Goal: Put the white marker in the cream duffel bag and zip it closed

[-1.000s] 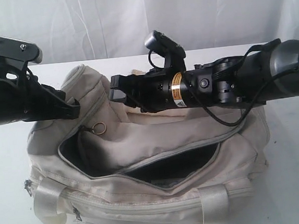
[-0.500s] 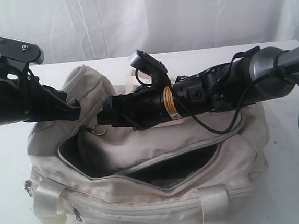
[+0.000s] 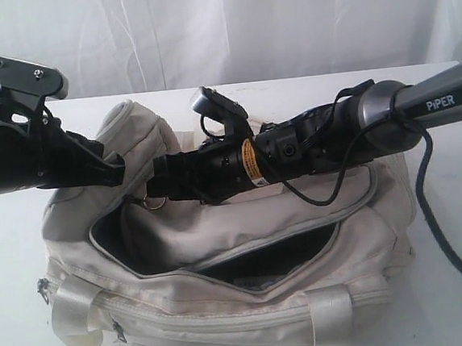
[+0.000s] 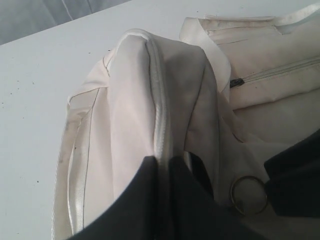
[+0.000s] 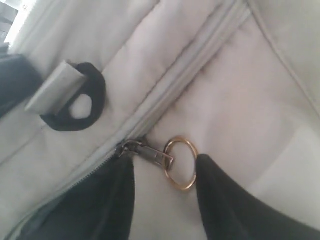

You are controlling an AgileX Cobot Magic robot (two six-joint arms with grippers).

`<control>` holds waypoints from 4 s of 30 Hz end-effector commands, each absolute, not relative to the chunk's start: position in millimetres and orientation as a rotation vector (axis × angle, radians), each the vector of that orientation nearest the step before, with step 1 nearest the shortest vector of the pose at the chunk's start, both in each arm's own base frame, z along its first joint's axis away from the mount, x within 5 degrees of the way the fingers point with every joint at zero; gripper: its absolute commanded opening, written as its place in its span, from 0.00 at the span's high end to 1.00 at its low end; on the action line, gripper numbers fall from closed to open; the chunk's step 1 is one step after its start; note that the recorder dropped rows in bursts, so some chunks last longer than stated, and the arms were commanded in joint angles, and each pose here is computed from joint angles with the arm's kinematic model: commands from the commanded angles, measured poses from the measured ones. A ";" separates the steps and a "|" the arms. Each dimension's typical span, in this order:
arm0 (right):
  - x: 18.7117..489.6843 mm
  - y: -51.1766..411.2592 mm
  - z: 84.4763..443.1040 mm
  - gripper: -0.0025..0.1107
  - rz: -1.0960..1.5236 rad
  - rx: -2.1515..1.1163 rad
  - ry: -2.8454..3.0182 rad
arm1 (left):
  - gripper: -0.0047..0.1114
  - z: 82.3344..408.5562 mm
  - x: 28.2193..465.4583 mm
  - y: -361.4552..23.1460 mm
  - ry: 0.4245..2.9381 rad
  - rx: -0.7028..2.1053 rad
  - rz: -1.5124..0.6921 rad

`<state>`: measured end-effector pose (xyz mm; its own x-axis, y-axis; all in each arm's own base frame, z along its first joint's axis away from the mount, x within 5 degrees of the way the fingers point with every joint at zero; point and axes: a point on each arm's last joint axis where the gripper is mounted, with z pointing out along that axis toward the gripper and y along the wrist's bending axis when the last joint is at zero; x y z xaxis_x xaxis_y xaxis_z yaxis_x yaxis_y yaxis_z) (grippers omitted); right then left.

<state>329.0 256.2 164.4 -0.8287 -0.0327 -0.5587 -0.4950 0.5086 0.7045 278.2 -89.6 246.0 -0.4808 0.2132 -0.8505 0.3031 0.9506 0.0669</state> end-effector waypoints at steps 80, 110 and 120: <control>292.0 257.6 235.8 0.96 1.547 -1.009 2.038 | 0.96 244.6 277.2 -91.1 2.097 0.384 -0.135; 264.6 269.2 245.4 0.96 1.580 -1.163 2.063 | 0.96 244.6 277.2 -91.1 2.097 0.384 -0.135; 249.8 284.2 239.5 0.96 1.630 -1.235 2.064 | 0.96 244.6 277.2 -91.1 2.097 0.384 -0.135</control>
